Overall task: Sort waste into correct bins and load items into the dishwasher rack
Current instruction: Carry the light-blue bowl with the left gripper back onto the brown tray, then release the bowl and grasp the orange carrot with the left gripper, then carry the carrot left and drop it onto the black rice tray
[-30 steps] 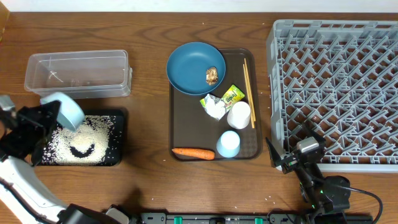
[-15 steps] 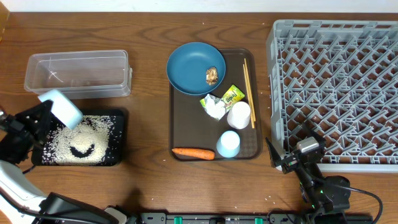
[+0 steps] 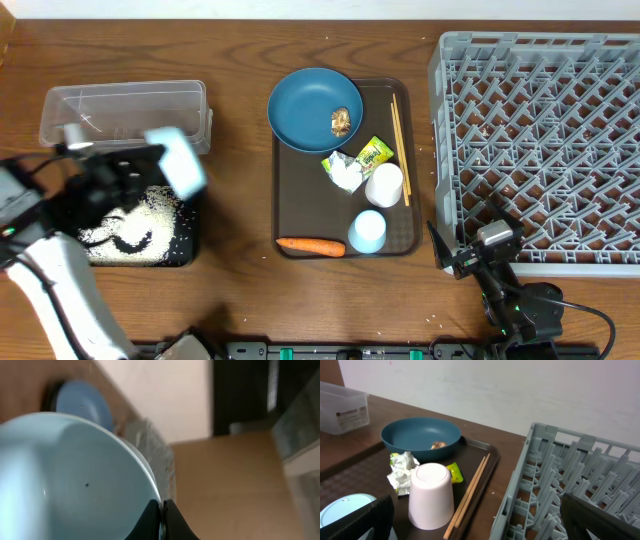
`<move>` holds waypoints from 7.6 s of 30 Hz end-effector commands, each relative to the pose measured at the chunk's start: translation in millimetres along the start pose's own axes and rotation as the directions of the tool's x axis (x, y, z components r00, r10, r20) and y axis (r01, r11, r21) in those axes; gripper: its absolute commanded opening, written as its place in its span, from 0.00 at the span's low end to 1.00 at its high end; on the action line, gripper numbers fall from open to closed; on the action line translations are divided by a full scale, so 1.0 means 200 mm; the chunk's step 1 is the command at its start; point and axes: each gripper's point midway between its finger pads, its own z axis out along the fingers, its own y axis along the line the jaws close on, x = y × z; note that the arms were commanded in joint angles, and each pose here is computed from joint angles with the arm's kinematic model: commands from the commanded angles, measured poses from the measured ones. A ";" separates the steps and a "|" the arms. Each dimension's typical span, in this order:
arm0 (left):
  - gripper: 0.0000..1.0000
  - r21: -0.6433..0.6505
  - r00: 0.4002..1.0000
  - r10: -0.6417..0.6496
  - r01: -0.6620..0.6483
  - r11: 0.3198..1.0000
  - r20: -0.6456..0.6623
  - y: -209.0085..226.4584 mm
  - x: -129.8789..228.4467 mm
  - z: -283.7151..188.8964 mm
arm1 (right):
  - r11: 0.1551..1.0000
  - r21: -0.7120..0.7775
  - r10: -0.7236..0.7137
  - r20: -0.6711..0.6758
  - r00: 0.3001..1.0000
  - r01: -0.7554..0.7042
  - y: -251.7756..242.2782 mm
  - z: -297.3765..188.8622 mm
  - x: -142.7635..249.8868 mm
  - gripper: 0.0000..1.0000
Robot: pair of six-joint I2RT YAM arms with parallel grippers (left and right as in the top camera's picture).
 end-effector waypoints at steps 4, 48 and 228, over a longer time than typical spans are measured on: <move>0.06 -0.340 0.973 0.099 -0.167 0.925 -0.210 0.20 0.27 0.22 | 1.000 0.002 -0.005 -0.006 1.000 0.005 0.00 0.00 0.01 0.99; 0.33 -0.433 0.699 0.232 -0.632 0.642 -0.676 0.68 0.94 1.05 | 1.000 0.002 -0.005 -0.006 1.000 0.005 0.00 0.00 0.01 0.99; 0.08 -0.770 0.985 -0.060 0.165 0.616 0.163 0.49 0.89 0.47 | 1.000 0.002 -0.005 -0.006 1.000 0.005 0.00 0.00 0.01 0.99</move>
